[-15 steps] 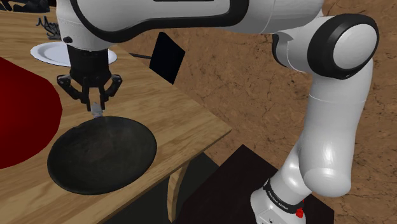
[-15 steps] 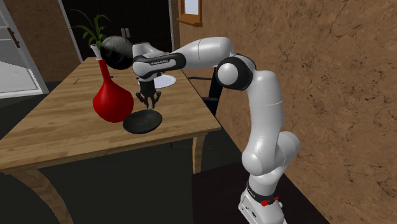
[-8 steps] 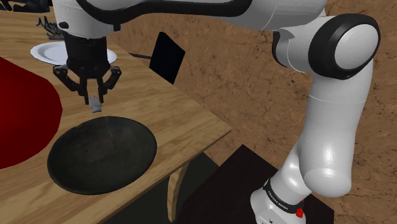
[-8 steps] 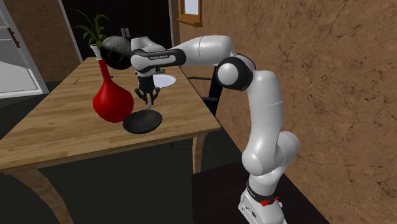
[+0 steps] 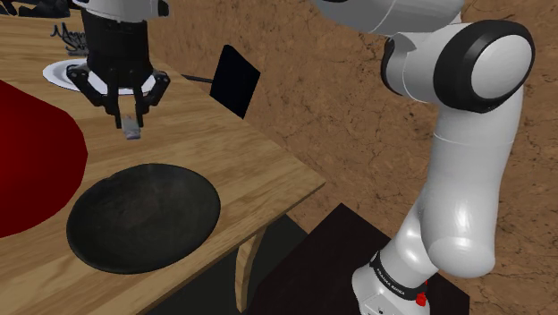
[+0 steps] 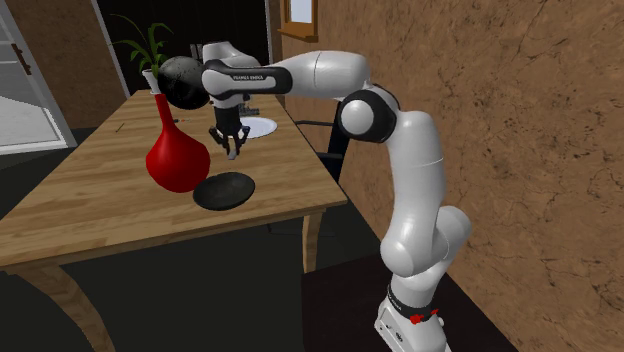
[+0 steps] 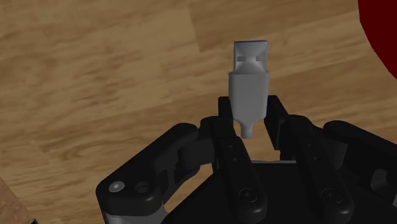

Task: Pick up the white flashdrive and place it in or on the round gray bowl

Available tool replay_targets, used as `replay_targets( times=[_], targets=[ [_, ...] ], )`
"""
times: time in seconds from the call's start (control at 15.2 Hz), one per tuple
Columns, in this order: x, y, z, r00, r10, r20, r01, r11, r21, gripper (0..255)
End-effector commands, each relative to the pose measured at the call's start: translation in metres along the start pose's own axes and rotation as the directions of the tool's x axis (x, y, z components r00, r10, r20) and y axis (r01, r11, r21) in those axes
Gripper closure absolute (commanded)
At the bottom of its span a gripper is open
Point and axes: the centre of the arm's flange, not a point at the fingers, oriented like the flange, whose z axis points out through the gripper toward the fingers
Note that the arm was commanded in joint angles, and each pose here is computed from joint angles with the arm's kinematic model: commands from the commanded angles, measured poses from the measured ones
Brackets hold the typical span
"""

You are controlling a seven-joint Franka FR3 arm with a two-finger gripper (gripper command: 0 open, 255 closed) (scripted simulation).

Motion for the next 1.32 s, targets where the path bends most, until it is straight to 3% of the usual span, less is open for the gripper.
replay_targets(
  times=[0.0, 0.46, 1.25],
  targets=[
    [0.002, -0.001, -0.011, 1.0, 0.0, 0.0, 0.0, 1.0, 0.0, 255],
    [0.002, -0.001, -0.047, 1.0, 0.0, 0.0, 0.0, 1.0, 0.0, 255],
    [-0.156, 0.001, -0.052, 1.0, 0.0, 0.0, 0.0, 1.0, 0.0, 255]
  ],
)
